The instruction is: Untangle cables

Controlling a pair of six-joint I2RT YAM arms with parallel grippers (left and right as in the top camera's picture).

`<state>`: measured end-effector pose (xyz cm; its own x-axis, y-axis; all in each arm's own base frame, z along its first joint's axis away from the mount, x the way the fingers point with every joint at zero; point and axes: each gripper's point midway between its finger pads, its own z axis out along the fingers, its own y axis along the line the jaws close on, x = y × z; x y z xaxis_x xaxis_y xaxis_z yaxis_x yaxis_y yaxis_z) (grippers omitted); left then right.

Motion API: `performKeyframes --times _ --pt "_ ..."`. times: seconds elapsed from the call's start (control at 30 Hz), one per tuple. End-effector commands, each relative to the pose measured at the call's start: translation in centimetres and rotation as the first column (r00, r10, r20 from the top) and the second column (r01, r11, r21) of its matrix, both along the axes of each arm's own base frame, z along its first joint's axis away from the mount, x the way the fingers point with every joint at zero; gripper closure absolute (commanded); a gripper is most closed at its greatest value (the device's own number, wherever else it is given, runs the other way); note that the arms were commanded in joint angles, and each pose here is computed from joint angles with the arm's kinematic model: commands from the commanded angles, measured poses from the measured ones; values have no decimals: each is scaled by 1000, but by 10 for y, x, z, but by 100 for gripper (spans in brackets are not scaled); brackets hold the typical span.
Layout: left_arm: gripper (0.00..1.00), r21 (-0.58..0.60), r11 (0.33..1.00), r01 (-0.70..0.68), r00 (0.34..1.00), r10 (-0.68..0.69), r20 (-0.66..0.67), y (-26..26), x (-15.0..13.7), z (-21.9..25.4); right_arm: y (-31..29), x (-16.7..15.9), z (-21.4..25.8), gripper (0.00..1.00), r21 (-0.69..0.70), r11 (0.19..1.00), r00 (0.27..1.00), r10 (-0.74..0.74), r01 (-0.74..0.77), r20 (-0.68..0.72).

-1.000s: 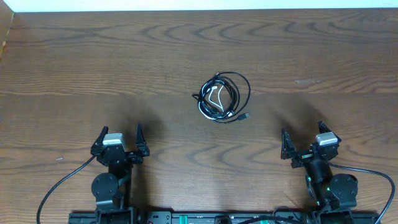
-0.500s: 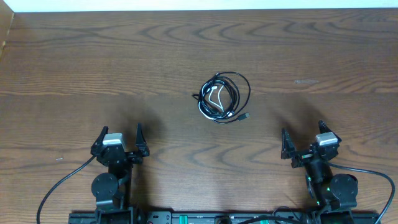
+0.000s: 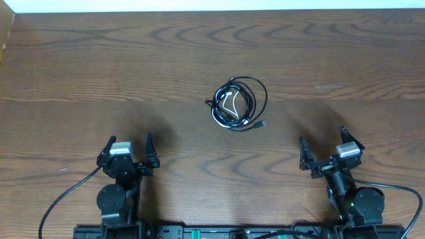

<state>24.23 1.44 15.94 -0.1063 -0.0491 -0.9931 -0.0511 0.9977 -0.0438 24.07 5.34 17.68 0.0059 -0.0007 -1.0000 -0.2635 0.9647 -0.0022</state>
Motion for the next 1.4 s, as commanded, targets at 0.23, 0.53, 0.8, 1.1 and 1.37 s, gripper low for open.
performKeyframes --times 0.23,0.53,0.8,1.1,1.37 --pt "8 56 998 26 995 -31 94 -5 -6 56 0 -4 25 1 -9 1000 998 6 -5 56" --pt "8 64 993 101 994 -104 45 -16 4 83 0 -8 47 1 -5 1000 995 4 -4 99" --pt "8 38 976 215 975 -211 -75 -32 29 98 2 -6 60 1 -8 1000 997 17 -17 80" --pt "8 -6 971 239 948 -235 -213 -37 49 105 18 15 68 1 -43 994 994 103 -104 -39" --pt "8 -30 941 338 899 -332 -285 -68 63 105 34 46 87 1 -21 971 958 231 -238 -170"
